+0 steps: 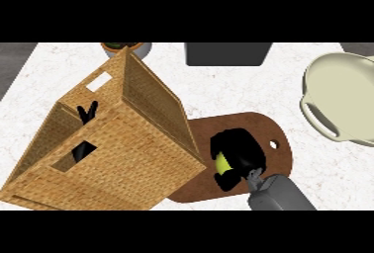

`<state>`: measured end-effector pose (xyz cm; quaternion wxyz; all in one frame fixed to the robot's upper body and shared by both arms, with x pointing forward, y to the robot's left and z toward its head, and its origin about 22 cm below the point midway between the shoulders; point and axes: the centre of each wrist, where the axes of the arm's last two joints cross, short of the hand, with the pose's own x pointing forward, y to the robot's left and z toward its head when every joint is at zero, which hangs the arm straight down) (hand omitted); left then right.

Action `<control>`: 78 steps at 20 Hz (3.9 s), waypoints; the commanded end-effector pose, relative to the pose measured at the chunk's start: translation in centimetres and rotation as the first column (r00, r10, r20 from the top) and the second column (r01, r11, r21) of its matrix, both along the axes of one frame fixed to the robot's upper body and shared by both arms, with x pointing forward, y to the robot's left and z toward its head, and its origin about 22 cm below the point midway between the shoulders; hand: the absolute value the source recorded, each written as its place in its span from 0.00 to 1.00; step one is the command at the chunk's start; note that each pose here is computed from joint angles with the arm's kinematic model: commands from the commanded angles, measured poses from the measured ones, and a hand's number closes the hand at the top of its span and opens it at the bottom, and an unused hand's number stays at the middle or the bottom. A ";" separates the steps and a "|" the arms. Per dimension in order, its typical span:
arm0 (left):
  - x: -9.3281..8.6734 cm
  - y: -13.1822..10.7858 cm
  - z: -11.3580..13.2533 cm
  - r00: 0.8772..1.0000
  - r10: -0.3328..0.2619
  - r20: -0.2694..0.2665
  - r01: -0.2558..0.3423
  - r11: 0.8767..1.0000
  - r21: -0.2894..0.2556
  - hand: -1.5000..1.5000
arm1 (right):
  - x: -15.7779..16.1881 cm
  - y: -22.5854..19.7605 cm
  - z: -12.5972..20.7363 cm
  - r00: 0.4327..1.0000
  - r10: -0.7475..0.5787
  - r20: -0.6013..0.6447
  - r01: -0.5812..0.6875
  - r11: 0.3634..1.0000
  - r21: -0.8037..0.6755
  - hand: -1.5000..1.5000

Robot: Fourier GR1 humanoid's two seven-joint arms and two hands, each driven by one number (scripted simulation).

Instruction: Pick the pear from the cutting board and place it in the pot

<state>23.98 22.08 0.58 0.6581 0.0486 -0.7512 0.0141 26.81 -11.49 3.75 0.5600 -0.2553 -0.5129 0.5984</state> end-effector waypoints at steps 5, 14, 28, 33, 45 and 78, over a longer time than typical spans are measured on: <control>1.0 1.9 0.5 1.000 0.005 -0.010 -0.005 1.000 0.008 0.50 | 0.0 -4.9 -1.4 0.994 0.096 0.045 -0.096 0.995 -0.015 1.00; 0.9 2.0 -0.2 1.000 0.016 0.018 -0.016 1.000 0.003 0.50 | -0.3 -9.1 -1.8 0.958 0.151 0.242 -0.155 0.988 -0.004 1.00; 0.0 -1.3 -0.4 1.000 0.005 -0.009 -0.005 1.000 -0.014 0.50 | -6.0 -10.5 7.5 0.782 -0.101 0.616 0.018 0.990 0.139 1.00; 0.9 1.2 -0.8 1.000 0.000 -0.008 0.000 1.000 -0.002 0.50 | -2.5 -12.2 10.7 0.734 -0.227 0.640 0.132 0.972 0.194 1.00; 0.4 1.5 -0.8 1.000 -0.002 0.011 0.002 1.000 -0.005 0.50 | 1.3 -22.8 11.0 0.684 -0.367 0.630 0.312 0.928 0.202 1.00; 1.6 0.6 0.8 0.999 -0.047 0.022 0.047 0.999 -0.008 0.50 | 8.5 -36.2 3.6 0.816 -0.538 0.212 0.447 0.819 0.359 0.00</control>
